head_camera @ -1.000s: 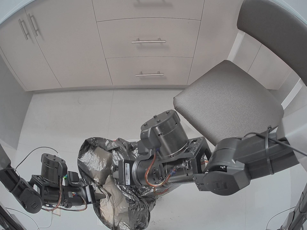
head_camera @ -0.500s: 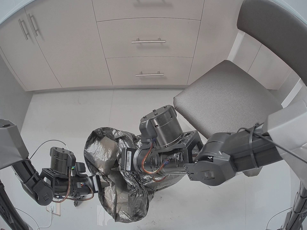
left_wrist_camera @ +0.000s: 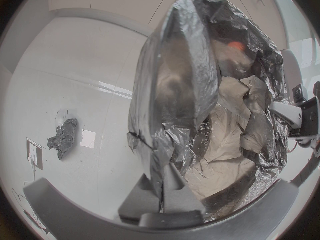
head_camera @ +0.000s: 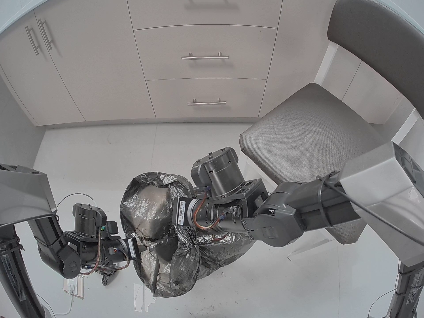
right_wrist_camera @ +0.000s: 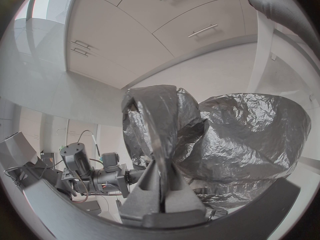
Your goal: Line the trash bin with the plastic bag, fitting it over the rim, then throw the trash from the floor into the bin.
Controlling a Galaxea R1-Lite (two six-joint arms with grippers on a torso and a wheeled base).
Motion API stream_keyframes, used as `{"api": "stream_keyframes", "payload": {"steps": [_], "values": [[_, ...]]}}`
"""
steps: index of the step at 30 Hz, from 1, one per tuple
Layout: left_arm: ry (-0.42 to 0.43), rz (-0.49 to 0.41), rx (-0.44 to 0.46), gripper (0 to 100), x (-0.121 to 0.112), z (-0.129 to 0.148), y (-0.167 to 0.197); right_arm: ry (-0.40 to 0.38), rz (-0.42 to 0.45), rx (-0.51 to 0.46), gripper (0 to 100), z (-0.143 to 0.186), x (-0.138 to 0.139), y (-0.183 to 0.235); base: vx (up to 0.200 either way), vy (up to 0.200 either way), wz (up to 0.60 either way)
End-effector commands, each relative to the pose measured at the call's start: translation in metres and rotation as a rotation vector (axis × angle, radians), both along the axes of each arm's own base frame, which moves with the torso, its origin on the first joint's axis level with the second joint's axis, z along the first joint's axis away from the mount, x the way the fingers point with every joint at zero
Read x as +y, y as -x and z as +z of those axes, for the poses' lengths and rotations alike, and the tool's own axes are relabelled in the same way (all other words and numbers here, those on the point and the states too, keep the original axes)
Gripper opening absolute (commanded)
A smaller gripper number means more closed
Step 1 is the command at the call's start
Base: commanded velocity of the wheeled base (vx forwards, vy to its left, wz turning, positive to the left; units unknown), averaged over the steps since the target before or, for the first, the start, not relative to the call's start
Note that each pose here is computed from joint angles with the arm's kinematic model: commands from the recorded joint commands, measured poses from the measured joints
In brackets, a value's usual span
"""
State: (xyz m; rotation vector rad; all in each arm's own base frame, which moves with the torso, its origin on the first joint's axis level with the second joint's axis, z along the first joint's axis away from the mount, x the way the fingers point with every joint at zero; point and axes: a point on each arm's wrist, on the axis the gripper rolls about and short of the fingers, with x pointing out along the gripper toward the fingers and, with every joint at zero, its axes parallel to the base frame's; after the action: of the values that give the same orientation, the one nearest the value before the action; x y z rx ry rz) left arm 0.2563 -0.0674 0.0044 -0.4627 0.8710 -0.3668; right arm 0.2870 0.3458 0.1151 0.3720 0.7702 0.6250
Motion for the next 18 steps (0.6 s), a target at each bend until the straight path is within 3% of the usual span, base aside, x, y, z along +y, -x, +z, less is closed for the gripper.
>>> {"api": "stream_keyframes", "payload": {"steps": [1, 11, 18], "values": [[-0.033, 0.029, -0.011, 0, 0.004, -0.004, -0.006, 0.015, -0.015, 0.011, 0, -0.009, -0.002, -0.007, 0.0, 0.0, 0.0], [-0.145, 0.045, -0.067, 0, 0.016, -0.016, -0.027, 0.04, -0.052, -0.048, 0, -0.008, -0.001, -0.017, 0.0, 0.0, 0.0], [-0.162, 0.075, -0.077, 0, 0.019, -0.025, -0.043, 0.088, -0.068, -0.09, 0, -0.011, -0.001, -0.018, 0.0, 0.0, 0.0]]}}
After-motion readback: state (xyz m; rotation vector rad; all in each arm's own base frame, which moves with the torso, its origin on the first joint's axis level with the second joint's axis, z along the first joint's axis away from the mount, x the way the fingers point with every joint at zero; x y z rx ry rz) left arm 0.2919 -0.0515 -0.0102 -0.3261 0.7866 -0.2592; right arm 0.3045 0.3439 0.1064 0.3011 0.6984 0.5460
